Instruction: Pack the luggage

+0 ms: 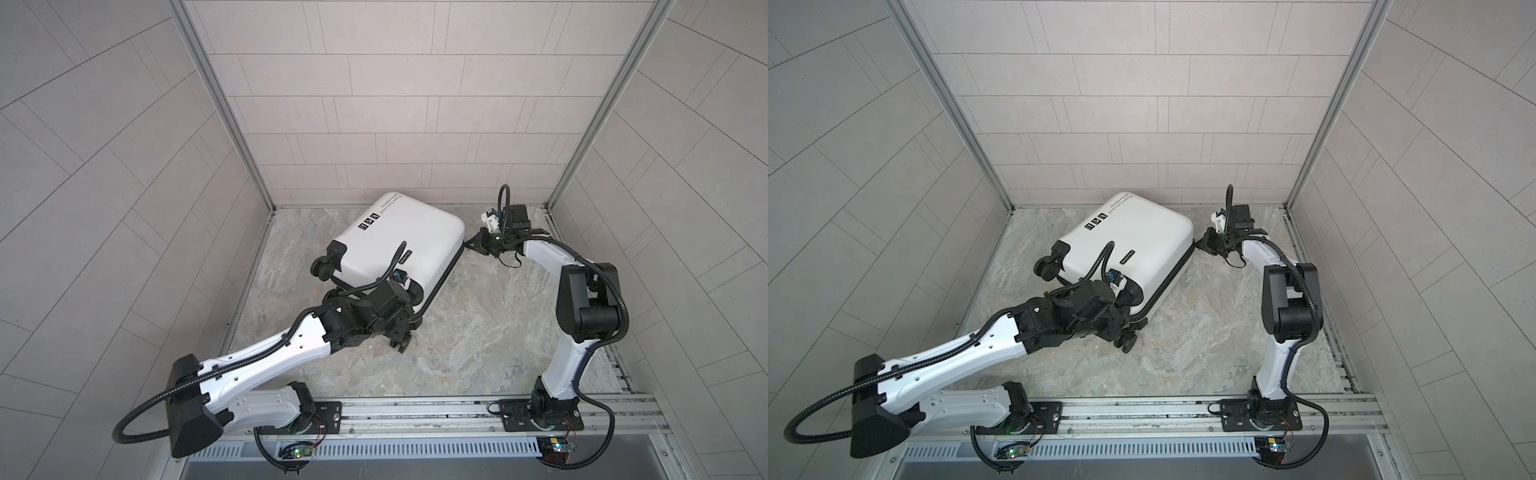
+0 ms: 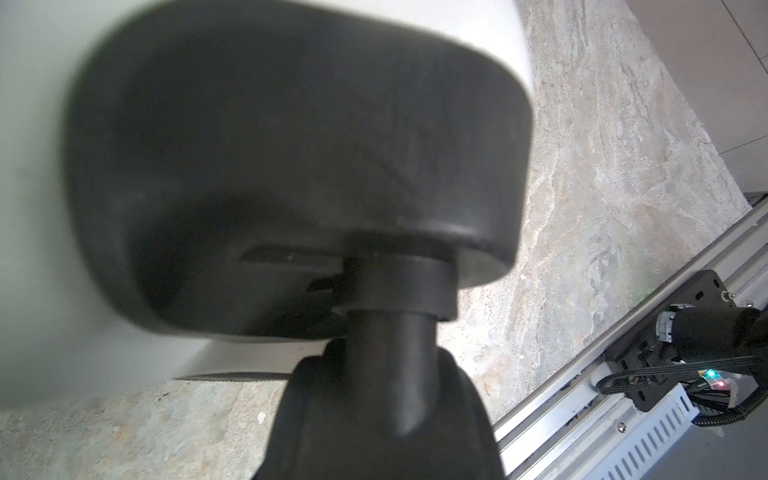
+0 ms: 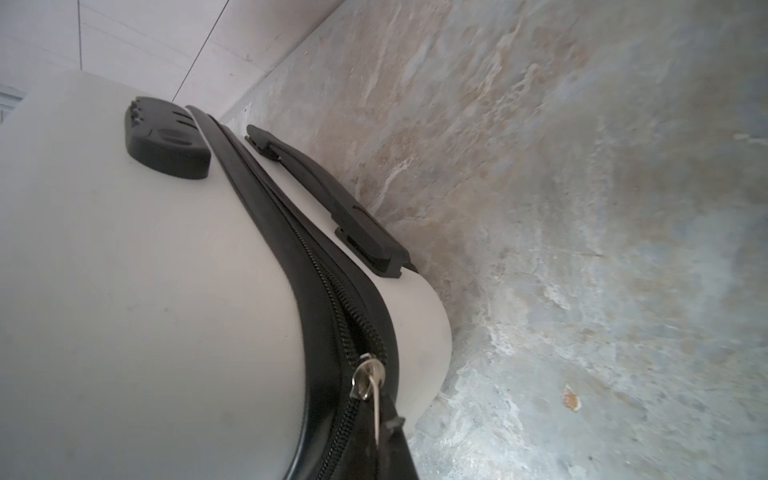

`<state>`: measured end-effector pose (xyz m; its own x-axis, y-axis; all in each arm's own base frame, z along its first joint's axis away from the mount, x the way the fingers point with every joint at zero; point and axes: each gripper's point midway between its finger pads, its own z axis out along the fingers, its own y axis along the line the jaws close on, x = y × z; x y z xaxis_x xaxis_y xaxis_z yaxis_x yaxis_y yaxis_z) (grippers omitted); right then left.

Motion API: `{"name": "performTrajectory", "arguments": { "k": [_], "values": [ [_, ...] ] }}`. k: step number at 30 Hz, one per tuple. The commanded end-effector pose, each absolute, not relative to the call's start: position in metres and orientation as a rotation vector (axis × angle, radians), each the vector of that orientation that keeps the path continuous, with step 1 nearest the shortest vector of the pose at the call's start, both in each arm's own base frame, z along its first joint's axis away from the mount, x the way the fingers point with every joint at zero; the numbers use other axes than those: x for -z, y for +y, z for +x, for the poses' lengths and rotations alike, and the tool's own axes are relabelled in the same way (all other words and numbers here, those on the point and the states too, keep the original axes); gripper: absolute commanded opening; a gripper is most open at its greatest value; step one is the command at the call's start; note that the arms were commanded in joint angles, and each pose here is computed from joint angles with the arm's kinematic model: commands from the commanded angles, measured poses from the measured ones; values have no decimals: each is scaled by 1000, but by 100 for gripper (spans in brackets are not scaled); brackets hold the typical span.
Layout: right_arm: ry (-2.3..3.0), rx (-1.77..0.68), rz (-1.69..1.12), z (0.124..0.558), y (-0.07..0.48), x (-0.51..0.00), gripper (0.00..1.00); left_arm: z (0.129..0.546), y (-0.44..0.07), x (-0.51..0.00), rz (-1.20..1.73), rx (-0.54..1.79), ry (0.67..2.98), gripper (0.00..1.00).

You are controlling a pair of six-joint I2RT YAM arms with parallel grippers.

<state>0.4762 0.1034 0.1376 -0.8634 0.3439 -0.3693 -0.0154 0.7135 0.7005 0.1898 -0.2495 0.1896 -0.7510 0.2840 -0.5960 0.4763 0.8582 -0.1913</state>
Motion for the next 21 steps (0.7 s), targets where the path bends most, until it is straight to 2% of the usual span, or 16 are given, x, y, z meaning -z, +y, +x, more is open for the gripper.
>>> {"name": "performTrajectory", "arguments": {
  "k": [1, 5, 7, 8, 9, 10, 11, 13, 15, 21],
  "values": [
    [2260, -783, 323, 523, 37, -156, 0, 179, -222, -211, 504, 445, 2451, 0],
    [2242, -779, 330, 507, 39, -157, 33, 185, -218, -209, 469, 415, 2456, 0],
    [2228, -768, 337, 499, 38, -160, 45, 187, -216, -207, 461, 412, 2461, 0],
    [2222, -762, 343, 496, 37, -162, 50, 187, -215, -207, 454, 409, 2462, 8],
    [2216, -760, 345, 493, 37, -164, 53, 188, -213, -206, 444, 408, 2464, 25],
    [2214, -765, 347, 490, 38, -165, 57, 188, -212, -206, 432, 407, 2467, 50],
    [2206, -770, 348, 488, 38, -168, 59, 189, -210, -206, 418, 403, 2468, 68],
    [2196, -788, 337, 484, 43, -174, 62, 190, -206, -209, 392, 407, 2459, 85],
    [2185, -803, 313, 482, 50, -182, 64, 192, -201, -216, 346, 425, 2442, 98],
    [2137, -894, 210, 481, 89, -218, 70, 209, -162, -233, 24, 509, 2364, 100]
  ]
}}
